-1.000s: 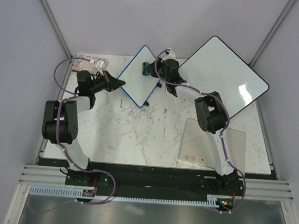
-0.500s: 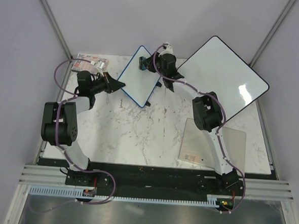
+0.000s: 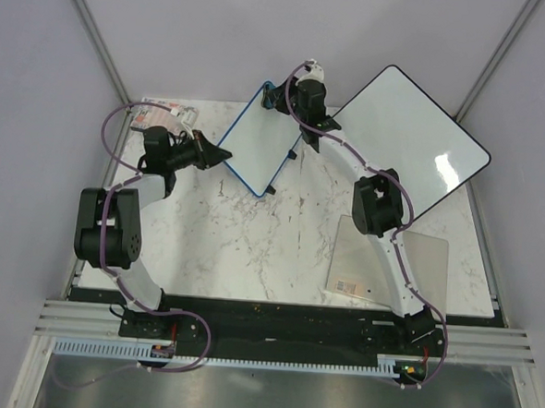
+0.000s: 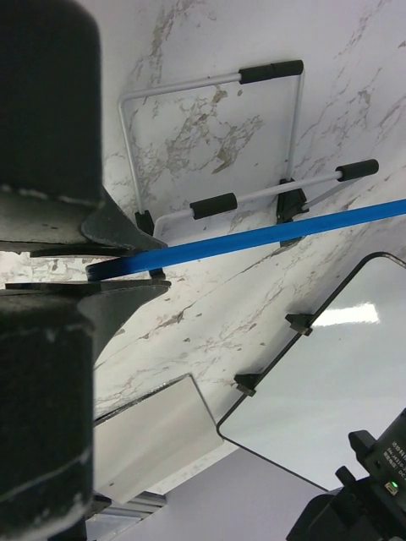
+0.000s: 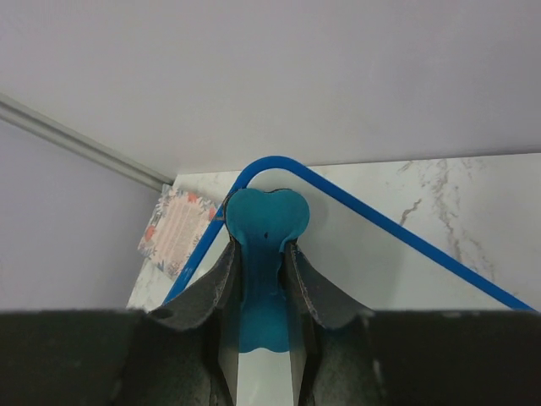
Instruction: Erase the whiteboard
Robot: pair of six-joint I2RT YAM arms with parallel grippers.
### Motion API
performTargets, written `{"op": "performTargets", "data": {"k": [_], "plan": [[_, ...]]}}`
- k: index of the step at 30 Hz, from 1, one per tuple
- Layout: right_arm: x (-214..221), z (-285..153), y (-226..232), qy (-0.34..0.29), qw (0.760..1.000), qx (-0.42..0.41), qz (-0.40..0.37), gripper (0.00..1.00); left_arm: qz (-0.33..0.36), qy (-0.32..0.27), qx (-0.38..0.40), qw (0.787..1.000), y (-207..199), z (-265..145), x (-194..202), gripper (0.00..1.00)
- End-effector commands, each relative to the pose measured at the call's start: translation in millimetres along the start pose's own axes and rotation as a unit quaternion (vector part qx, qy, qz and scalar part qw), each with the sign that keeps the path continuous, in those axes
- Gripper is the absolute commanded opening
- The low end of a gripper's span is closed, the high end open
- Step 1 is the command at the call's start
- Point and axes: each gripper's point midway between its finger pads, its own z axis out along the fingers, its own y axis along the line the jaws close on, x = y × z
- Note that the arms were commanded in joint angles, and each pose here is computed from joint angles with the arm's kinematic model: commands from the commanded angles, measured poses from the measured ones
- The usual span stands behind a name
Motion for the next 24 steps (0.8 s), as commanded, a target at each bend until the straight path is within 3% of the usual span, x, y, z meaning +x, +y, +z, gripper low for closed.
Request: {"op": "performTargets", "data": {"k": [1,12,19,24], "plan": [[17.7,-3.7,-47.9,0.025,0.996,0.085,-0.031,0.00,0.019,0.080,0.122,0.989,-58.9,2.4,38.5,0.02],[79.6,-14.6,-82.8,0.116,0.986,0.111,-0.035,0.00,0.025,0.087,0.121,0.989,-61.9,4.8,42.1,0.02],[110.0,-55.2,-108.7,0.171,0.972,0.153,-0.041,0.00,0.024,0.090,0.121,0.988,-62.5,7.6,43.4,0.02],[90.0,-76.7,-86.3,0.138,0.983,0.116,-0.044,0.00,0.025,0.086,0.113,0.989,-61.2,7.8,41.6,0.02]]}}
